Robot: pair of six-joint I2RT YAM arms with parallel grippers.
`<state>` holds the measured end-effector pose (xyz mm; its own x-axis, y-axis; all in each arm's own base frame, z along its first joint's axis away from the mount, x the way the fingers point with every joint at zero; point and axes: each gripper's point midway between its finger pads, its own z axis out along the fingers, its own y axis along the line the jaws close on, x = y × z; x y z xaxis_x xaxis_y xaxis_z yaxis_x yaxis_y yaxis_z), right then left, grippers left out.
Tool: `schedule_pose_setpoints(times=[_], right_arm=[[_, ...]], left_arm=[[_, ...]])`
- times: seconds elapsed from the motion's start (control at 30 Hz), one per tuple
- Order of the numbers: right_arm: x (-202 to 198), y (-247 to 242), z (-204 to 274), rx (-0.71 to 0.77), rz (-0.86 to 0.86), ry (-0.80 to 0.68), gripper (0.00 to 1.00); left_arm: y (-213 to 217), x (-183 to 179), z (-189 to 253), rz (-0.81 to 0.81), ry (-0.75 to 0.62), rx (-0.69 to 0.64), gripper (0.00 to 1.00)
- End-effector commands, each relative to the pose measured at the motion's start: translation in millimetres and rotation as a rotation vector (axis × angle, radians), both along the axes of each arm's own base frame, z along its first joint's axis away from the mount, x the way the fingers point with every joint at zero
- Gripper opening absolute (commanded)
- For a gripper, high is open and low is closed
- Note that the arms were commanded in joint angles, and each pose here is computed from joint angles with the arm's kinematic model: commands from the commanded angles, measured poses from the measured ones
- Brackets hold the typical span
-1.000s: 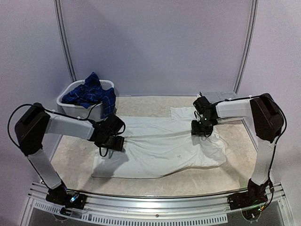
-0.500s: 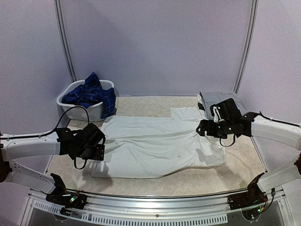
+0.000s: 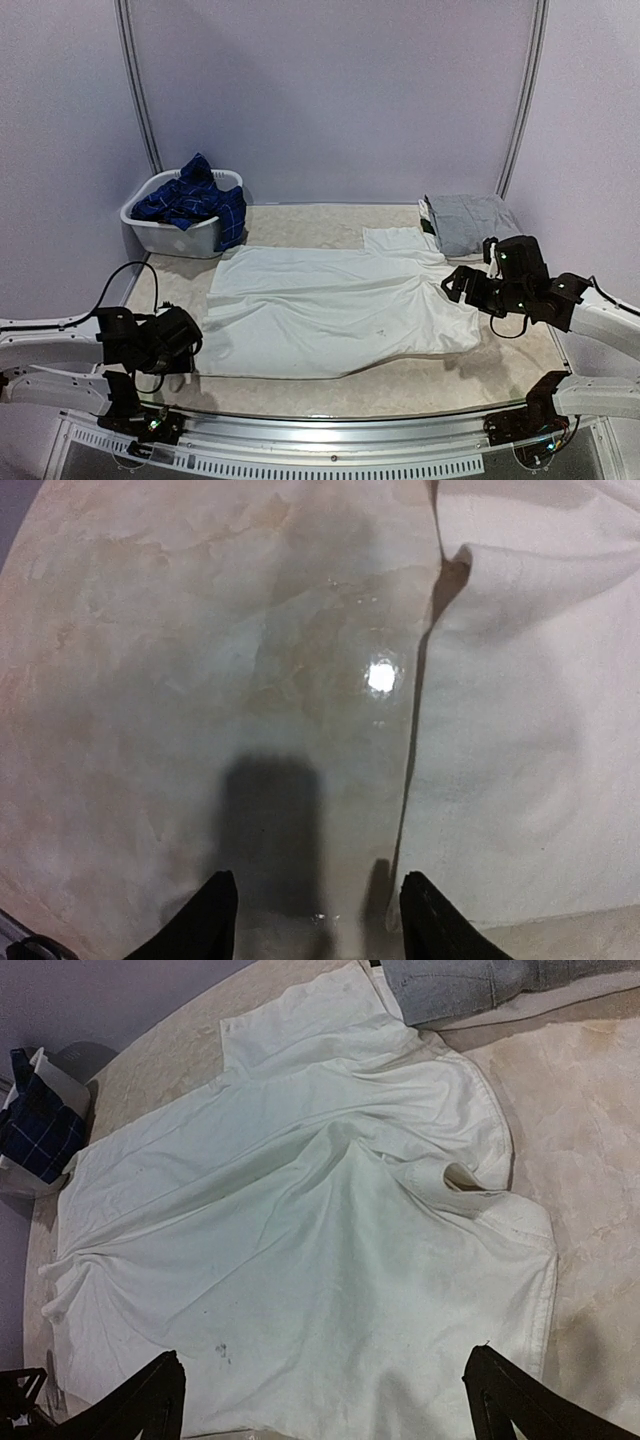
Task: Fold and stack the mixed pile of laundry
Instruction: Fold the flattened T-shirt at the center of the board.
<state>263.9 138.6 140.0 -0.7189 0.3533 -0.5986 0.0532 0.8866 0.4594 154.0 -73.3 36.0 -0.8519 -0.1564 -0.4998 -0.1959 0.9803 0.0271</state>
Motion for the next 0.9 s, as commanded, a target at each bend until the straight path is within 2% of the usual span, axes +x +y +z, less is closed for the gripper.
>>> schedule_pose_setpoints(times=[0.0, 0.3, 0.6, 0.77, 0.8, 0.87], right_arm=[[0.9, -0.8, -3.5, -0.007, -0.013, 0.013, 0.99], [3.6, 4.8, -8.8, -0.005, 0.006, 0.024, 0.99], [-3.8, -3.7, -6.3, -0.019, -0.011, 0.031, 0.99], [-8.8, -11.2, -3.5, -0.045, -0.023, 0.033, 0.99], [-9.8, -12.5, -3.4, -0.053, -0.024, 0.035, 0.99], [-11.0, -14.9, -2.9, -0.064, -0.027, 0.038, 0.99]], left_arm=[[-10.9, -10.0, -9.0, -0.006, 0.024, -0.041, 0.56], [-32.8, -7.1, -12.6, -0.066, 0.006, -0.082, 0.50], [-47.0, -13.3, -29.8, -0.115, 0.069, -0.103, 0.43], [-49.0, -18.9, -29.4, -0.141, 0.097, -0.060, 0.40], [-49.7, -19.7, -30.7, -0.142, 0.098, -0.060, 0.37], [-51.2, -21.1, -34.0, -0.144, 0.103, -0.069, 0.26]])
